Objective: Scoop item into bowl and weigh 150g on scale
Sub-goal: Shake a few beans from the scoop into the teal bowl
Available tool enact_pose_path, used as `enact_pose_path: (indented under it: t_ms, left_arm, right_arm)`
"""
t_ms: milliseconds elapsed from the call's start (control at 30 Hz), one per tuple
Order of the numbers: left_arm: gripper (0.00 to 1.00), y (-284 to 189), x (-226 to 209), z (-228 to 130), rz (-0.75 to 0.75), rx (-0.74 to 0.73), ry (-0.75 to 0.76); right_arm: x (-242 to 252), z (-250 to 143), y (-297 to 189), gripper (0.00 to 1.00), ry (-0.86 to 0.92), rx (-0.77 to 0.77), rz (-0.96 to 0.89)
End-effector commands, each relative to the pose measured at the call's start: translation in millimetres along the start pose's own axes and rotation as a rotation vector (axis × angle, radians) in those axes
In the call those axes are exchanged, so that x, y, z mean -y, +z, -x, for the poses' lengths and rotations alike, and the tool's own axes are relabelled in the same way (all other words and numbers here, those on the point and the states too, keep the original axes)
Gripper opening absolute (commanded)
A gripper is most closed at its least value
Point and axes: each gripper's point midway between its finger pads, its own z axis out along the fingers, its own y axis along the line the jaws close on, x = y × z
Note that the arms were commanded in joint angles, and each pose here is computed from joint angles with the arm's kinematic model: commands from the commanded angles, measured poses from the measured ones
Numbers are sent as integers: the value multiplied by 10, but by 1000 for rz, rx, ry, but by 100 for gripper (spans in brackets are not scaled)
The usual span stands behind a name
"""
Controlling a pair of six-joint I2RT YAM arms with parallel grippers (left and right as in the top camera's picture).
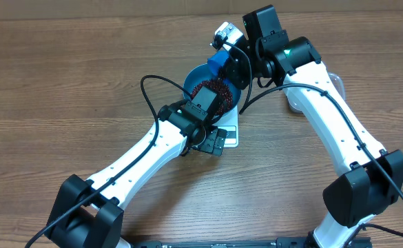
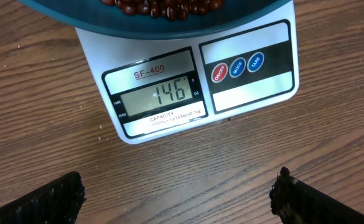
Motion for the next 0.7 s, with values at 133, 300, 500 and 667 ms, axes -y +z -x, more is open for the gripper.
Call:
enact_pose_path:
  t_ms: [133, 300, 500, 667]
  left_arm:
    - [100, -42, -9, -7, 5, 14, -6]
    - [100, -42, -9, -7, 5, 14, -6]
    - [99, -42, -9, -7, 5, 14, -6]
    - [99, -42, -9, -7, 5, 14, -6]
  right_arm:
    - [-155, 163, -75, 4, -25, 48, 49]
    - [-147, 196, -75, 4, -11, 60, 43]
    - [-23, 145, -73, 4, -1, 32, -23]
    - [-110, 173, -74, 4, 19, 49, 26]
